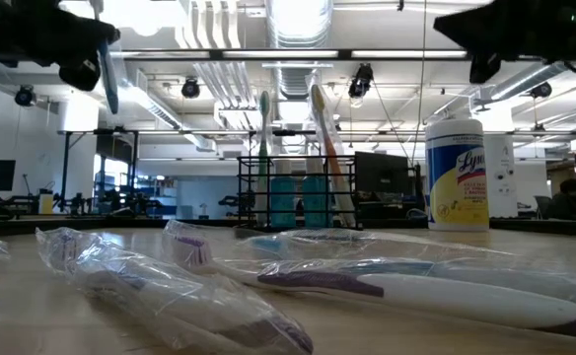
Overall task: Pick & Place toothbrushing station
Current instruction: Put the right blue toothbrush into the wire organizer
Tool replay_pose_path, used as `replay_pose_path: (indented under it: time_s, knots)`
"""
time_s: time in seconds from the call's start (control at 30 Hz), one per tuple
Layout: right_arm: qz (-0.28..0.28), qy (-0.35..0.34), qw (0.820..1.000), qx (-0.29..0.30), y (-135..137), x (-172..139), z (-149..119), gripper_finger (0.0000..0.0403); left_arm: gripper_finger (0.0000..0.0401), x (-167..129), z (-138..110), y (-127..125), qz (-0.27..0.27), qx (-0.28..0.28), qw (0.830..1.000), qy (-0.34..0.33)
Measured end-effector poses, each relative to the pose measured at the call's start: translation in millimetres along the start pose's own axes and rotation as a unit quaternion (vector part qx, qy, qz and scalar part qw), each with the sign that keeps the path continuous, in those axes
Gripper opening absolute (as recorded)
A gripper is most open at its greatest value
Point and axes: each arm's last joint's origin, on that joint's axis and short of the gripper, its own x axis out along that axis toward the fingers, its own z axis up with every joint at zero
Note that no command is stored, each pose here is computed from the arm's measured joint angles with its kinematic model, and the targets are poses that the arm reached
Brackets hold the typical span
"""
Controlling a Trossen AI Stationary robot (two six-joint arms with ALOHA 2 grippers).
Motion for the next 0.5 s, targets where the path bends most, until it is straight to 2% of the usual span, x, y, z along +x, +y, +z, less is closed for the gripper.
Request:
replay_pose_path:
  time_s: [0.17, 0.3, 0.5]
  knots:
    - [-0.017, -0.022, 1.000, -0.003, -8.6, -11.1, -9.5, 0.0008, 0.0024, -2.1, -3.9, 0.4, 0.001, 0.011, 1.000, 0.016]
    - [-0.001, -0.043, 0.999, -0.018, -9.8, -18.7, -17.9, 0.0008, 0.0025, -1.8, -10.9, 0.9, 0.004, 0.024, 1.000, 0.013]
    - [0.001, -0.046, 0.998, -0.036, -9.6, -18.7, -17.8, 0.0008, 0.0025, -1.7, -25.8, 1.6, 0.003, 0.014, 1.000, 0.013]
